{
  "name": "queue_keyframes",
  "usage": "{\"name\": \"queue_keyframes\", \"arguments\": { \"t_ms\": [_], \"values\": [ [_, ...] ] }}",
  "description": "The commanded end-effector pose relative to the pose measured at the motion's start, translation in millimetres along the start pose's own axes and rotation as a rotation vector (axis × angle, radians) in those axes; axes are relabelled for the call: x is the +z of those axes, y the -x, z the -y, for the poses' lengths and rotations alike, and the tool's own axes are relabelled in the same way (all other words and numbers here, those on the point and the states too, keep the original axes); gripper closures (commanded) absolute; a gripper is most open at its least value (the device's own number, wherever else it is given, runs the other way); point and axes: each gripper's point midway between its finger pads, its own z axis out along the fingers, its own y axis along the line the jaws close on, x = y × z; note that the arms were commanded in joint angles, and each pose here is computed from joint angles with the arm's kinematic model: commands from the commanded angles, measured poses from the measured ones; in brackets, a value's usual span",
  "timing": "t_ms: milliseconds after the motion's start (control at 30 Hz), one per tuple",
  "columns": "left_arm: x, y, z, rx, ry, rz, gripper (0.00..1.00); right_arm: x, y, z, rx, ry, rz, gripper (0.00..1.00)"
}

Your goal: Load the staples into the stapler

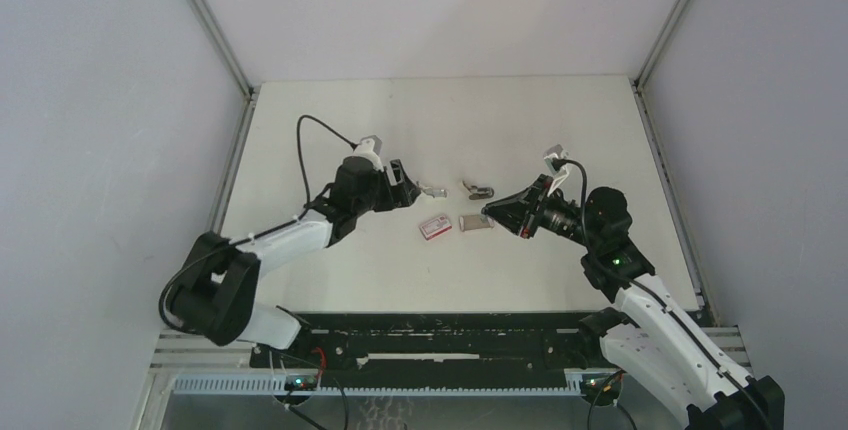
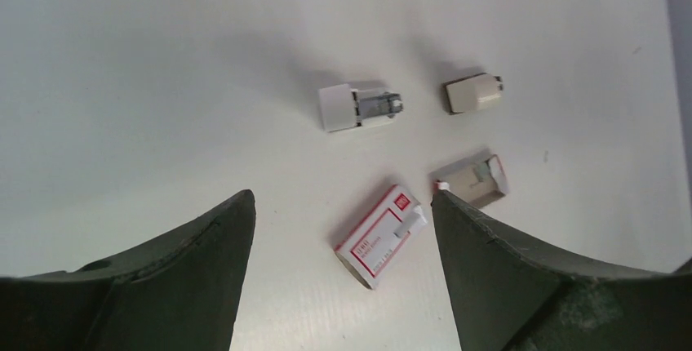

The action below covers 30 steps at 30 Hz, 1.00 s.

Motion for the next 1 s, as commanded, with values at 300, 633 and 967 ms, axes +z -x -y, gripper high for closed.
{"name": "queue_keyframes", "arguments": {
  "t_ms": [300, 633, 967],
  "values": [
    [60, 37, 15, 0.068, -0.059, 0.051, 0.29, -2, 1, 3, -0.069, -0.017, 0.006, 0.90],
    [78, 25, 8, 0.081, -0.027, -0.029, 0.50, 1, 0, 5, -0.063, -0.008, 0.000, 0.90],
    [74, 26, 8, 0.102, -0.027, -0.030, 0.85, 3, 0, 7, -0.074, -0.009, -0.001, 0.90]
  ]
}}
